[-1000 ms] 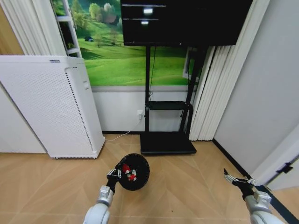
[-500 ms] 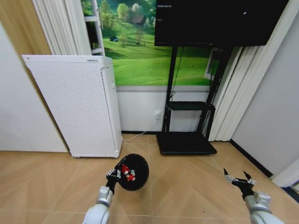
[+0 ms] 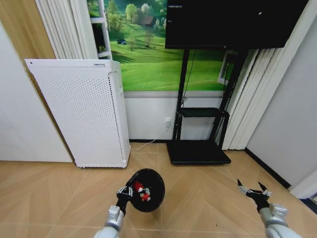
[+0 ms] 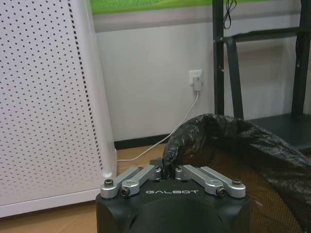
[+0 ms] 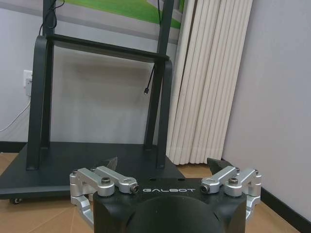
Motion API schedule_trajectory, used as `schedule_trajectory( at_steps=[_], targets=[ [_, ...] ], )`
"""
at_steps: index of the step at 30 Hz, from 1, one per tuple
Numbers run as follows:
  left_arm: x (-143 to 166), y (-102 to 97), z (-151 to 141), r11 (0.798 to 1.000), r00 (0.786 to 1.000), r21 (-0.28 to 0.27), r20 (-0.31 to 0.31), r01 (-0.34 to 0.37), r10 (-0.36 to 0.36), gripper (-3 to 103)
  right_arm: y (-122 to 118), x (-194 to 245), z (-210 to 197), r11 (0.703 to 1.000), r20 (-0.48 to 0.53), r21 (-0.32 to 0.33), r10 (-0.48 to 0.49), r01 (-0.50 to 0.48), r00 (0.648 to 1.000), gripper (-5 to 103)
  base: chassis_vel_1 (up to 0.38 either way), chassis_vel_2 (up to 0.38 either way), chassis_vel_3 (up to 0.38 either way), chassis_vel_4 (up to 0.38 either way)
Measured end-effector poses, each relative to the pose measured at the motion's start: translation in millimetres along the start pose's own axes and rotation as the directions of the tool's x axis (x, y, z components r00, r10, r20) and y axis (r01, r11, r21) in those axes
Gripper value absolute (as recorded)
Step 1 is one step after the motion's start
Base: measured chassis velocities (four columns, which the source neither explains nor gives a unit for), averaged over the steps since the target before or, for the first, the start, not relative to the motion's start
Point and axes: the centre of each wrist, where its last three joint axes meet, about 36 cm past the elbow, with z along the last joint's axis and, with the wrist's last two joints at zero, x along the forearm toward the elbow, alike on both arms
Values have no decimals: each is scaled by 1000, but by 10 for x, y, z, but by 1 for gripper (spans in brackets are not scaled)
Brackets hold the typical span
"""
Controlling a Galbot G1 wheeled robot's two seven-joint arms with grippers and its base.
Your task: Pick up the trash bin and place the garbage on the floor into it.
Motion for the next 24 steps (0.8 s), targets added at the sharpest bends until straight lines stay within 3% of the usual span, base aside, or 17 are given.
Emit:
schedule_trajectory(
  at_steps=[4,8,16,24],
  targets=[
    [11,162,4,999,1000,-40,-1,23,-23,7,0,0,0,1000,0,0,0,0,1000,100,0,0,0,0],
    [-23,243,-35,998,999,-45,12,41,-40,7,0,0,0,1000,0,0,0,0,1000,100,0,0,0,0],
    [-58,226,-81,999,999,-34,29,42,-41,7,1,0,-1,1000,0,0,0,0,1000,100,0,0,0,0],
    [19,182,-60,999,999,-35,6,36,-35,7,1,0,0,1000,0,0,0,0,1000,100,96,71,-96,-72]
  ],
)
